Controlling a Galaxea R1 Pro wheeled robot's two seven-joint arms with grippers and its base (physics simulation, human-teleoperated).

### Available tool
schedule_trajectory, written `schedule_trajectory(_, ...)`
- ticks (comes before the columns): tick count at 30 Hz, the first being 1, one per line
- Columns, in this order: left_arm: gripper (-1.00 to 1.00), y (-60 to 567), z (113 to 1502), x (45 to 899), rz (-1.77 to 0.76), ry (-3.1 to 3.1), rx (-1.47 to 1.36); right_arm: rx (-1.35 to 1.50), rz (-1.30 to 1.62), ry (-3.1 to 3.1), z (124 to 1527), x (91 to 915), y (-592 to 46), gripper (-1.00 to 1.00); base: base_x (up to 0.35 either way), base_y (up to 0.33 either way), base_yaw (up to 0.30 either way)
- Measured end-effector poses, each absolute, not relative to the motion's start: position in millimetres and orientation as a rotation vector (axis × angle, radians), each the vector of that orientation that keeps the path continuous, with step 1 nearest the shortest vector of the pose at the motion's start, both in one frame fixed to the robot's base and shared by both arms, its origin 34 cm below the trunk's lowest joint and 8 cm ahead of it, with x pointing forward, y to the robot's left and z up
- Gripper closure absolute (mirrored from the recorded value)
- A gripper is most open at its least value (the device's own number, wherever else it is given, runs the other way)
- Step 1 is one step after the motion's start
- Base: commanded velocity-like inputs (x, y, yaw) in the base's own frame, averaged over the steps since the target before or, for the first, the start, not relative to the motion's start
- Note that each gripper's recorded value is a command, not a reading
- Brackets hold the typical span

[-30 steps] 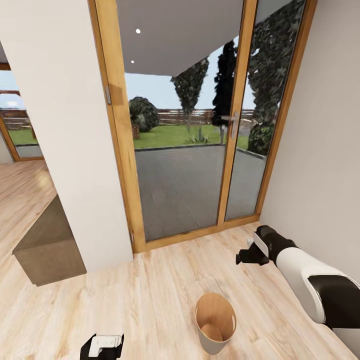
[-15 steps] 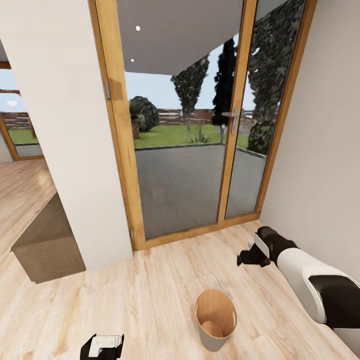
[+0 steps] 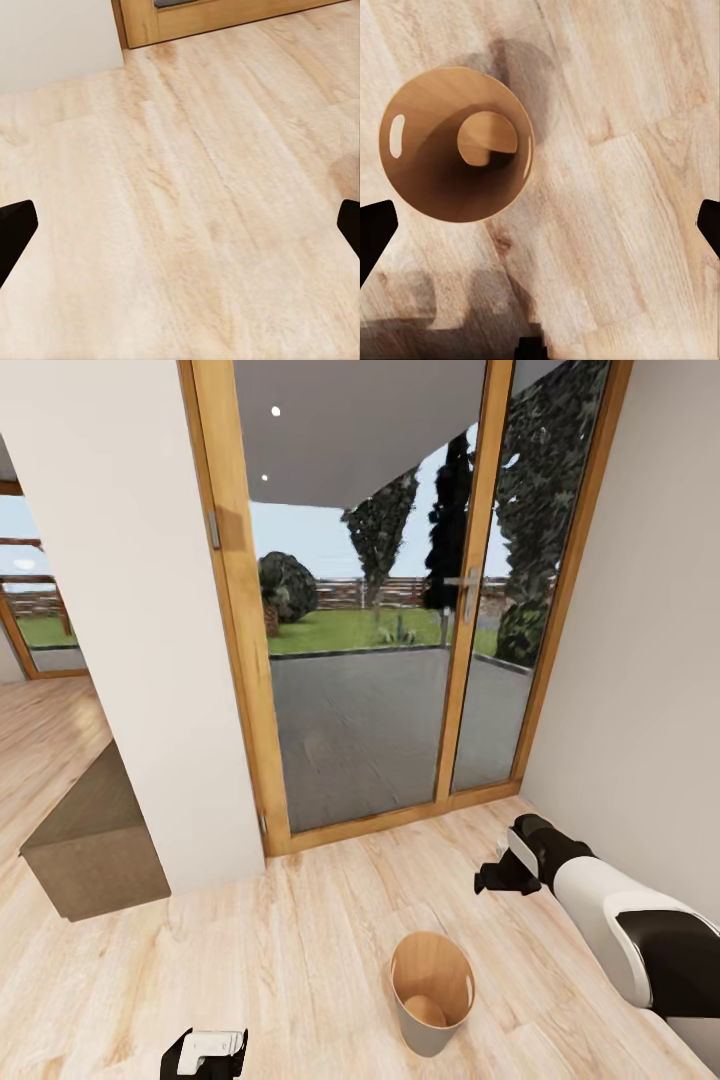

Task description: Put the three can of soda from the living room inside the tash can in the kitchen.

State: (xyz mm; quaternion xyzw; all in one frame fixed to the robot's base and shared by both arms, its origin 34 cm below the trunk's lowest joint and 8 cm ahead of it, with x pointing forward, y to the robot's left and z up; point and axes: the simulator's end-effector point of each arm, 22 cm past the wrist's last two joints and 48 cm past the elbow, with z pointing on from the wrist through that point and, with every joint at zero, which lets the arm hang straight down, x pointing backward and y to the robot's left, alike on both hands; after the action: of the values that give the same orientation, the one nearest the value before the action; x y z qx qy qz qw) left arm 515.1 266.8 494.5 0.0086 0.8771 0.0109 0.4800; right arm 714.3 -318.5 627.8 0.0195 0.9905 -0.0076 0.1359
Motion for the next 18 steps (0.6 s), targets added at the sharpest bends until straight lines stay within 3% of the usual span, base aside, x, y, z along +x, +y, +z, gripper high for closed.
schedule_trajectory(11, -1.00, 267.3, 495.7, 515.5, 0.025, 2.135, 0.013, 0.030, -0.053, 2.869, 627.3, 714.1, -320.2, -1.00, 0.009, 0.002, 0.000)
schedule_trajectory(18, -1.00, 266.8, 495.3, 515.6, 0.026, 2.137, 0.020, 0.028, -0.056, 2.870, 627.2, 714.1, -320.4, -1.00, 0.190, 0.089, 0.000)
